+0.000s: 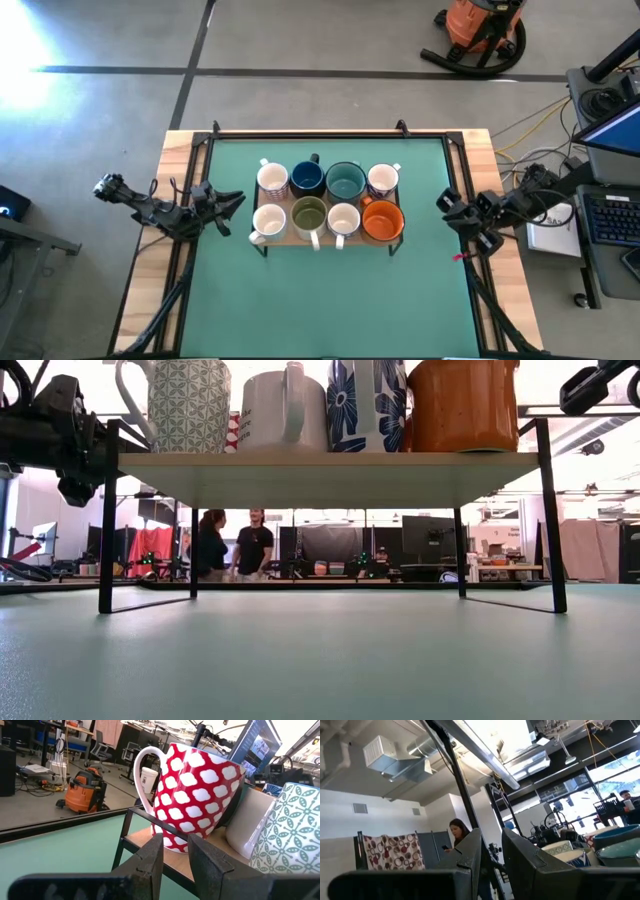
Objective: Place coffee mugs
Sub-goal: Return to Home Position
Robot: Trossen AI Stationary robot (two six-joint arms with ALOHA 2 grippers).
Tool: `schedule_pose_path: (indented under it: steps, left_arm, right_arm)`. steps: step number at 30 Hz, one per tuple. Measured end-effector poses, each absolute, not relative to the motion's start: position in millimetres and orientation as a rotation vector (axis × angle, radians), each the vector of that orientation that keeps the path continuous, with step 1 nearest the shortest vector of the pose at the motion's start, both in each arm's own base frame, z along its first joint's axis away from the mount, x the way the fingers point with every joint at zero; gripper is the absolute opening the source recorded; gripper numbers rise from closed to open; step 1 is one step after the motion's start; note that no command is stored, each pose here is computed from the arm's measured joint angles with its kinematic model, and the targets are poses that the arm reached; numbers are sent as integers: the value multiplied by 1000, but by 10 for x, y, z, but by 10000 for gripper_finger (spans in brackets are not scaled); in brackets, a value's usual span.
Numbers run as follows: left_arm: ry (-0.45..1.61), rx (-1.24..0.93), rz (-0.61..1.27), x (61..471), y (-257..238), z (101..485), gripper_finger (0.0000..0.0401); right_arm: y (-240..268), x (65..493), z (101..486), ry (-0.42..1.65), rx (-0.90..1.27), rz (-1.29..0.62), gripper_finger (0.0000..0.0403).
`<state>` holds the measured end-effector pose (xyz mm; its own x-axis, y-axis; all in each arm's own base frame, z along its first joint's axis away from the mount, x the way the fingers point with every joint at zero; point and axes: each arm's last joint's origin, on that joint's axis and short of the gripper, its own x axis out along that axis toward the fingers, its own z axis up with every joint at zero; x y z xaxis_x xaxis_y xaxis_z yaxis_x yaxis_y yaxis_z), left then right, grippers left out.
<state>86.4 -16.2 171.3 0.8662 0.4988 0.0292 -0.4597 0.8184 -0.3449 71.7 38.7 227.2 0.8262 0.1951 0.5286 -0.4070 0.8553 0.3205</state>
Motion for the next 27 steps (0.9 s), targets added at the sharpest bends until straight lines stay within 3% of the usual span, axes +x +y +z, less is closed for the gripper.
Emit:
schedule_pose_path:
  steps: [13, 27]
  left_arm:
    - [-120, -336, 512, 864, -162, 1713, 72]
    - [-120, -337, 512, 864, -162, 1713, 72]
  right_arm:
    - [455, 814, 2115, -327, 354, 320, 68]
    - [468, 833, 2100, -309, 345, 319, 68]
